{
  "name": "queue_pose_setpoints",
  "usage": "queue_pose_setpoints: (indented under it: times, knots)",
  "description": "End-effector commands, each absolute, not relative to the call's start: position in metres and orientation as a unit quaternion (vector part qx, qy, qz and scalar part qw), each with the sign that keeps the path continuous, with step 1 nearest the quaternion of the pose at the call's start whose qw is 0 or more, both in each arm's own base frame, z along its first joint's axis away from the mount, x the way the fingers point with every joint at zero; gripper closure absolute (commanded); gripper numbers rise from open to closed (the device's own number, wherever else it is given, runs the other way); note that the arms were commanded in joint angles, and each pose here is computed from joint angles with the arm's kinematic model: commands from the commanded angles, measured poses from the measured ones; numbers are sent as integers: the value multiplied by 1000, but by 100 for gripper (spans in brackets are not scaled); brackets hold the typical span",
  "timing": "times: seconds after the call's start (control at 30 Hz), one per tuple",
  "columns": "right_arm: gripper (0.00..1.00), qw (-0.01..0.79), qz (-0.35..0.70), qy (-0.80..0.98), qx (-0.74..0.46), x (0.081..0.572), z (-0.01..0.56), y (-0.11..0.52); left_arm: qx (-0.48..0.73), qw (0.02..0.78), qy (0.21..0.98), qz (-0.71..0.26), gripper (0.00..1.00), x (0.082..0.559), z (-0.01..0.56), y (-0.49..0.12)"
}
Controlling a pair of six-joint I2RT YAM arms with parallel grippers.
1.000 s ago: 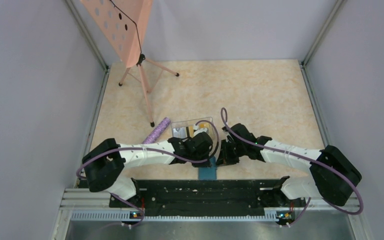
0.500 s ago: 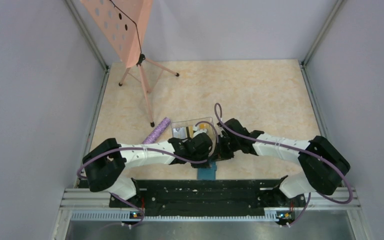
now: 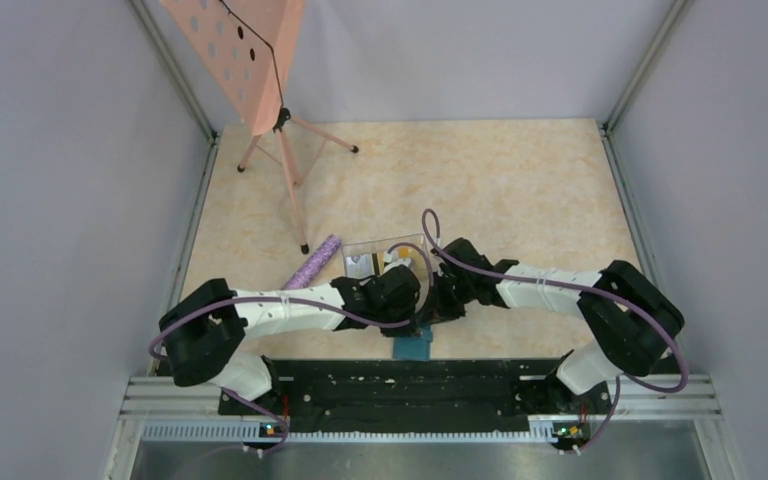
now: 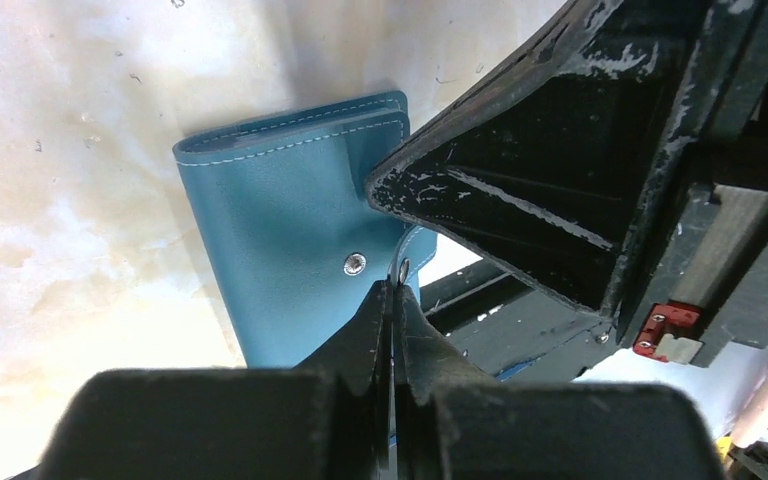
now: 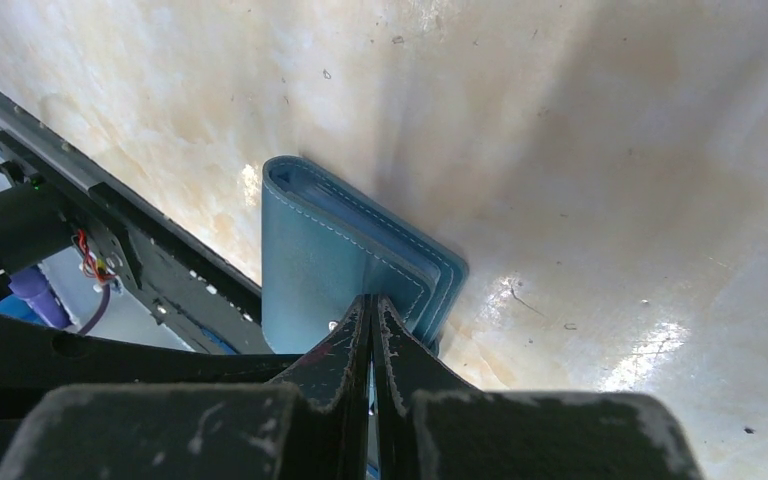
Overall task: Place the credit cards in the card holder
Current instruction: Close the card holder at the corner of the board.
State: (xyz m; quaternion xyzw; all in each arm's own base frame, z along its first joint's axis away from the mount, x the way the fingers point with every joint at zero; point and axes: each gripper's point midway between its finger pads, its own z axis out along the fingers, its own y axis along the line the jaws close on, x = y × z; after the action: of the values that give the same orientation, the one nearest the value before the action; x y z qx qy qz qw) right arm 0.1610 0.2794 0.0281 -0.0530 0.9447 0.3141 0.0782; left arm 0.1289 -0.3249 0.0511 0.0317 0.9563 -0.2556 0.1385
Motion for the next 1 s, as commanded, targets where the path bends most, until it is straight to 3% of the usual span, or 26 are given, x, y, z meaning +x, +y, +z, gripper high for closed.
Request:
queue_pose_setpoints:
  times: [0.0,0.97]
  knots:
    - [100,78,291,952,-51,159,13,268,24,149,941,-303,100,136,72,-336]
    - [100,83,299,949,-52,157,21,268,15,116,972,-206,100,134,33,-307]
